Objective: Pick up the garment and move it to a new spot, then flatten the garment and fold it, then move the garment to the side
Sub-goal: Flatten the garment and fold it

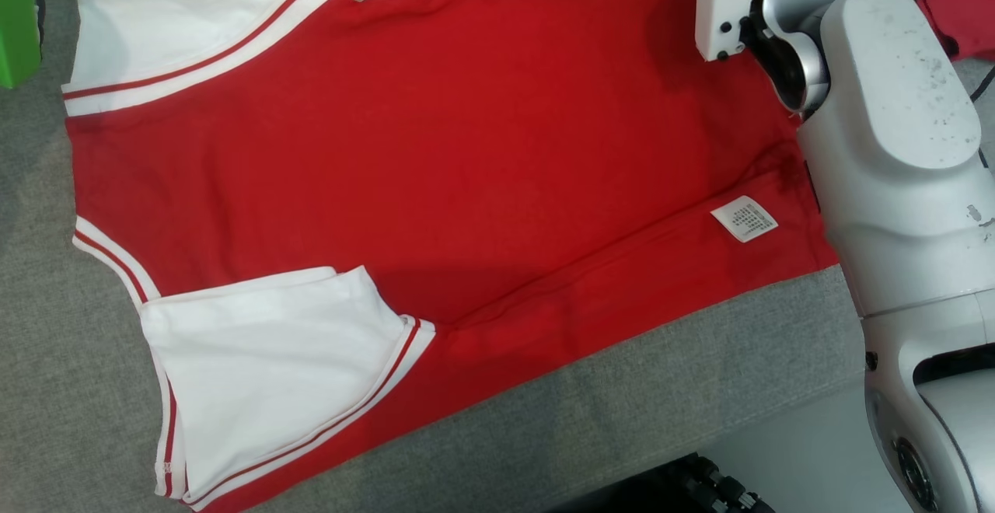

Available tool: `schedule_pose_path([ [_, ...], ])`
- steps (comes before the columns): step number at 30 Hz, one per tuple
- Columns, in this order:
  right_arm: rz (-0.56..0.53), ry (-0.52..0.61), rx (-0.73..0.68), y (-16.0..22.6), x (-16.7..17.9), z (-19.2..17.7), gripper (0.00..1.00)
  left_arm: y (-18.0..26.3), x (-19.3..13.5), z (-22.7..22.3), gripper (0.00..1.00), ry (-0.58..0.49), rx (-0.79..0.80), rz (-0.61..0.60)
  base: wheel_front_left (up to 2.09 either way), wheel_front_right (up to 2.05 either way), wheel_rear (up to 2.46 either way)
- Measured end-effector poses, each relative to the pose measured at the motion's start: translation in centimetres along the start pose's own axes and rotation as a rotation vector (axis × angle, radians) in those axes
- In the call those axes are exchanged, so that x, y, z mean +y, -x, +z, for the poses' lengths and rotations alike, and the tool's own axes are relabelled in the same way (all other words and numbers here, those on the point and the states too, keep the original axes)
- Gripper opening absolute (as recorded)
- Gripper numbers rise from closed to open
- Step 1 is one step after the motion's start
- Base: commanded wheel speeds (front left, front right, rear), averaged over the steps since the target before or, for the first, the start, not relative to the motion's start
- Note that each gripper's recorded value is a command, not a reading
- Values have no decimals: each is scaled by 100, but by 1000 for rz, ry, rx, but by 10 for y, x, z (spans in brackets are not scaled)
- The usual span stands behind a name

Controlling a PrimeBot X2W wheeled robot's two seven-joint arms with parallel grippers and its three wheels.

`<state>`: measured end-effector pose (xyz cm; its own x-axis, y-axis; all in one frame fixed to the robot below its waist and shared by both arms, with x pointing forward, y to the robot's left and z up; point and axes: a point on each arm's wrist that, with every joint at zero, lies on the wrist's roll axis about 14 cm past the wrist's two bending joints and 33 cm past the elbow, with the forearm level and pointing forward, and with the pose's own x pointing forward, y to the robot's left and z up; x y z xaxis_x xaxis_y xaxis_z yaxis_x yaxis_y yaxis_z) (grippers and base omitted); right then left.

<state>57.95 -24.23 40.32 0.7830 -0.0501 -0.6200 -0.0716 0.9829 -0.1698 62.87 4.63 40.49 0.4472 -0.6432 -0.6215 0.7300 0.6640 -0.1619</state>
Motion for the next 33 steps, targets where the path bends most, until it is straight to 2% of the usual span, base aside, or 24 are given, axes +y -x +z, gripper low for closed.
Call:
schedule_pose_path([
  [3,-16,-7,-45,2,-6,14,0,4,-2,10,0,-25,-52,2,0,0,0],
  [7,-17,-42,-32,3,-8,12,0,11,-1,16,0,-33,-79,15,0,0,0],
  [9,-9,-57,-21,3,-6,11,100,14,0,17,0,-34,-82,22,0,0,0],
  [10,-4,-64,-15,3,-4,10,100,16,1,17,0,-34,-83,25,0,0,0],
  [17,19,-66,44,2,5,-1,100,17,3,13,0,-28,-76,33,0,0,0],
  [18,21,-64,49,2,6,-1,96,17,3,13,0,-28,-76,32,0,0,0],
  [19,24,-63,52,2,7,-1,78,17,3,12,0,-27,-75,32,0,0,0],
  [21,26,-61,58,2,9,-2,55,17,3,11,0,-26,-73,32,0,0,0],
  [22,26,-59,67,2,9,-3,49,17,2,11,0,-25,-73,31,0,0,0],
  [24,25,-59,75,2,9,-4,44,16,2,10,0,-26,-71,31,0,0,0],
  [28,12,-56,90,2,5,-6,48,15,1,8,0,-25,-64,28,0,0,0],
  [30,5,-56,94,1,4,-6,43,14,1,6,0,-24,-60,26,0,0,0],
  [32,-3,-55,106,0,1,-9,25,13,1,4,0,-22,-57,24,0,0,0],
  [33,-5,-56,109,0,1,-11,0,12,2,3,0,-20,-55,24,0,0,0],
])
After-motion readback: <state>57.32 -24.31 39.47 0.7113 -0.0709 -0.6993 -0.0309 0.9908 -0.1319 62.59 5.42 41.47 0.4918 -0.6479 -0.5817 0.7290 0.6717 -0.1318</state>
